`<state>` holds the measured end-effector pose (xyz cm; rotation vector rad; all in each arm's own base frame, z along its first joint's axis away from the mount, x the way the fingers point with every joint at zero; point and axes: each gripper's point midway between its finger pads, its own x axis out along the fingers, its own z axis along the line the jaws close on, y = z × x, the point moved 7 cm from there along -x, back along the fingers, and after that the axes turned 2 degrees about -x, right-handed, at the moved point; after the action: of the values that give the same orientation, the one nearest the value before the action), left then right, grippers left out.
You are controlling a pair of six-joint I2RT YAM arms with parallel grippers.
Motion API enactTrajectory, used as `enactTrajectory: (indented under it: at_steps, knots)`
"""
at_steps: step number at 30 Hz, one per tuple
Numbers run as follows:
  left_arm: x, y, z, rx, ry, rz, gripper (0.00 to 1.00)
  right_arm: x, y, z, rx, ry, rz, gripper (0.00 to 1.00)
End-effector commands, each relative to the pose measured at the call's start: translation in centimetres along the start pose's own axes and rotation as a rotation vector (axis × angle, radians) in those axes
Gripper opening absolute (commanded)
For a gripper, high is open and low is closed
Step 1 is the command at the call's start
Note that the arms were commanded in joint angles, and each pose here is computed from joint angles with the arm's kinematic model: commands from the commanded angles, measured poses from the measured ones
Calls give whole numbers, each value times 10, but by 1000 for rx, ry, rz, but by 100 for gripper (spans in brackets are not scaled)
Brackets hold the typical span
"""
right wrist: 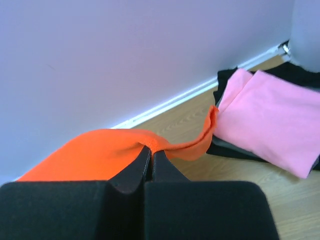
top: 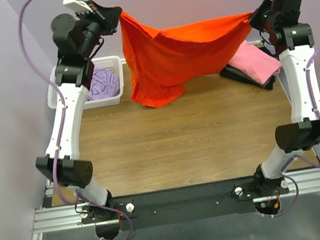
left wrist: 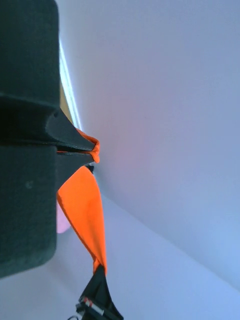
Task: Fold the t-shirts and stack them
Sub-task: Flatten the tshirt out
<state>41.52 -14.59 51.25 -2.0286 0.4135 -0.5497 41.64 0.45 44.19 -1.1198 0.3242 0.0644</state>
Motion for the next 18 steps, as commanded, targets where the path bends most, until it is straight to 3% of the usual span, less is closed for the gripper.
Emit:
enactTrajectory:
  at_steps: [1,5,12,16,18]
  knots:
    - [-36,-45,-37,70,80,-174,0,-47,-37,-3,2,20,-194,2]
    - [-83,-61,-57,110,71,-256,0,-102,-49,-11,-2,33,-321,2]
    - [-140,-85,-71,173,-21,-405,0,-147,-64,-24,14,107,-464,2]
    - [-131,-83,-65,190,-29,-401,0,-134,-62,-27,4,137,-468,2]
    - [-103,-71,-53,173,-26,-325,0,-118,-57,-28,-12,148,-439,2]
